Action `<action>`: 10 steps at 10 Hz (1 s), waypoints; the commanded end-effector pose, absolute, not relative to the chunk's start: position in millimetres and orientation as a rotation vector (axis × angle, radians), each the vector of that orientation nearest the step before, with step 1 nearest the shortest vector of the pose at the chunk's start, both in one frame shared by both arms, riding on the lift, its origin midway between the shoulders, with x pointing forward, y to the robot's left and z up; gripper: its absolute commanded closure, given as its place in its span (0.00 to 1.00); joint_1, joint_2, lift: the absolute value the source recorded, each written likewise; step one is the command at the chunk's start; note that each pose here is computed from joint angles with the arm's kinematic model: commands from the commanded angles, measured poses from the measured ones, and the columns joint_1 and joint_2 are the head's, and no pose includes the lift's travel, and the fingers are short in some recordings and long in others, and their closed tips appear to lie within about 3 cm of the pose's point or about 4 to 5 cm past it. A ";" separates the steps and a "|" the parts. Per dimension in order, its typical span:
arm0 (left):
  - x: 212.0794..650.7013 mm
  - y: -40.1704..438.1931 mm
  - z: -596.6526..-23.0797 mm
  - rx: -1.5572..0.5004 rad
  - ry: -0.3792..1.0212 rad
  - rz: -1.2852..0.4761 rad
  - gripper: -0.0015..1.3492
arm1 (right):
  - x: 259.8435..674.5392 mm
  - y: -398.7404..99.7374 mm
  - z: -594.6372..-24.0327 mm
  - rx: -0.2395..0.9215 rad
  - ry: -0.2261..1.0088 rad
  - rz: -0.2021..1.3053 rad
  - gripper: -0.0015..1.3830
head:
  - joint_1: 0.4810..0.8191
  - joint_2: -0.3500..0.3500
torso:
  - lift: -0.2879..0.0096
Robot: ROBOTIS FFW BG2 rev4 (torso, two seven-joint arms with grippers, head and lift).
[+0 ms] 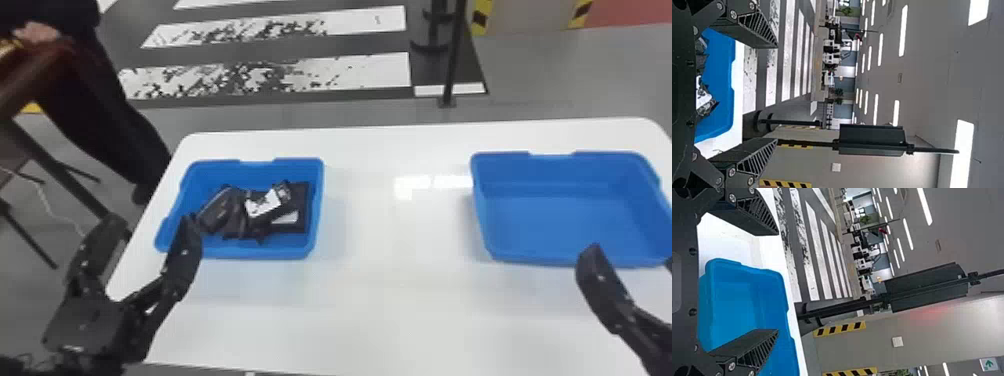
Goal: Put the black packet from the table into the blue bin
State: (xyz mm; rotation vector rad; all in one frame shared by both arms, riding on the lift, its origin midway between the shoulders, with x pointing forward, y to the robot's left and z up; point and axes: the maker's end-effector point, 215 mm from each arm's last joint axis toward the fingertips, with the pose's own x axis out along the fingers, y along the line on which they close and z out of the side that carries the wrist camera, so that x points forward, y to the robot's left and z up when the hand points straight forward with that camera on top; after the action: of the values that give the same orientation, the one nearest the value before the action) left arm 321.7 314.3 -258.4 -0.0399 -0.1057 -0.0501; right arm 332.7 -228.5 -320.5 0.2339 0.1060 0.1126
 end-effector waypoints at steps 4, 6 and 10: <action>322.4 313.0 -260.0 -0.040 -0.103 -0.052 0.15 | 333.2 -228.5 -319.8 0.236 0.102 0.112 0.10 | 0.63 0.72 | 0.60; 322.7 313.4 -259.0 -0.040 -0.108 -0.051 0.15 | 333.7 -228.5 -320.3 0.237 0.102 0.112 0.10 | 0.63 0.72 | 0.60; 322.4 314.6 -261.2 -0.048 -0.105 -0.048 0.15 | 333.7 -228.5 -320.4 0.235 0.102 0.112 0.10 | 0.63 0.72 | 0.60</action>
State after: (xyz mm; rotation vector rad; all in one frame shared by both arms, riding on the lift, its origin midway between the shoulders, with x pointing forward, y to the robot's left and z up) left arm 322.5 314.3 -260.3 -0.0462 -0.1065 -0.0488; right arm 333.7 -228.5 -320.0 0.2345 0.1009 0.1124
